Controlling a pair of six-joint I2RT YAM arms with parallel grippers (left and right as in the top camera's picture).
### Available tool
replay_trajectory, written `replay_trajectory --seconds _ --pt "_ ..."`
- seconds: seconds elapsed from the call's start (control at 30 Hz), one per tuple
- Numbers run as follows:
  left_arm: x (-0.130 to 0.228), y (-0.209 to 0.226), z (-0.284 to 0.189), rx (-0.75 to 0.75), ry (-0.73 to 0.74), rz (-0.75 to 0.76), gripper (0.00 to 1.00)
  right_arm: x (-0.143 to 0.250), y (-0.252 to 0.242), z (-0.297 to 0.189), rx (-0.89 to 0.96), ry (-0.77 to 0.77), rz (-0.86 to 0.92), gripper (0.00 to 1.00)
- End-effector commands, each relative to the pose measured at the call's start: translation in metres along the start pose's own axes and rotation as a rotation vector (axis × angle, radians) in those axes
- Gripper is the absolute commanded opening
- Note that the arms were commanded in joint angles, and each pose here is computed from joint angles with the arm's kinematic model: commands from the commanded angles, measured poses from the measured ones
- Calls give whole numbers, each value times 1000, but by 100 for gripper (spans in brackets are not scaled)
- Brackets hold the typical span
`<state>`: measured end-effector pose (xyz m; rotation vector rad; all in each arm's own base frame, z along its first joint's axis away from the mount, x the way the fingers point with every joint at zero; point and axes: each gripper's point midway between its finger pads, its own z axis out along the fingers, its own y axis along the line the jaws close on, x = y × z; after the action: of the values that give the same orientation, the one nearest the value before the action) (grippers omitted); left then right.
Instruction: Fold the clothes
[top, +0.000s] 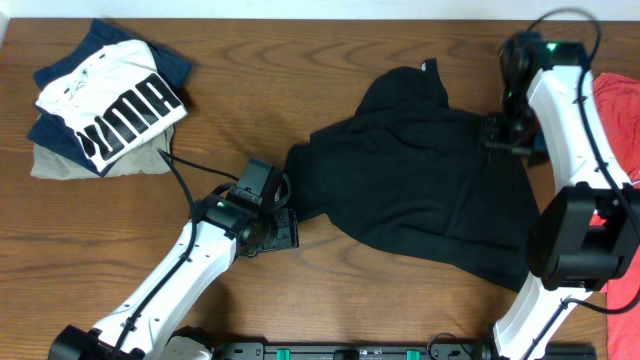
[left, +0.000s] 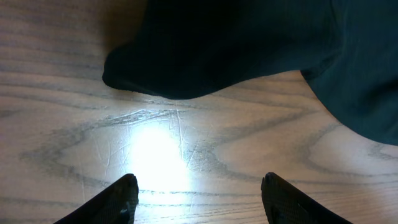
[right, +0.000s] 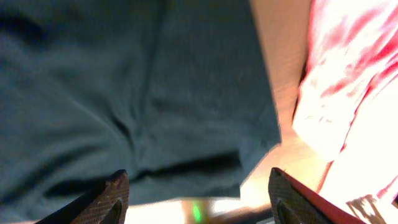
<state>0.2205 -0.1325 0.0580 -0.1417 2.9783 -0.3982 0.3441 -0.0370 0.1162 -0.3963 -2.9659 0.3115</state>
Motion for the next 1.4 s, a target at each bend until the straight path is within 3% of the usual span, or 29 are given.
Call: replay_trajectory --seconds 0.0,0.2,0.47,0.77,0.83,0.9,0.93,1.17,1.37 --pt "-3 3 0 -15 -7 -18 65 24 0 23 25 101 -12 67" --pt "-3 3 0 -16 -7 -18 65 54 -12 60 95 214 61 68" --pt "-3 3 0 -16 -7 -18 65 45 -6 101 59 153 49 69" --pt "-2 2 0 -12 -5 -18 65 33 2 129 35 71 71 51" --pt "-3 2 0 -12 -5 -18 65 32 1 132 32 63 78 38" --pt "-3 2 0 -12 -6 -18 65 30 1 135 29 53 87 7" --pt "-3 2 0 -12 -6 -18 65 31 0 136 29 54 89 1" --pt "-3 2 0 -12 -6 -18 65 15 -12 131 17 21 148 1" --pt "-3 2 0 -12 -6 -18 65 -33 -57 85 -20 -80 278 1"
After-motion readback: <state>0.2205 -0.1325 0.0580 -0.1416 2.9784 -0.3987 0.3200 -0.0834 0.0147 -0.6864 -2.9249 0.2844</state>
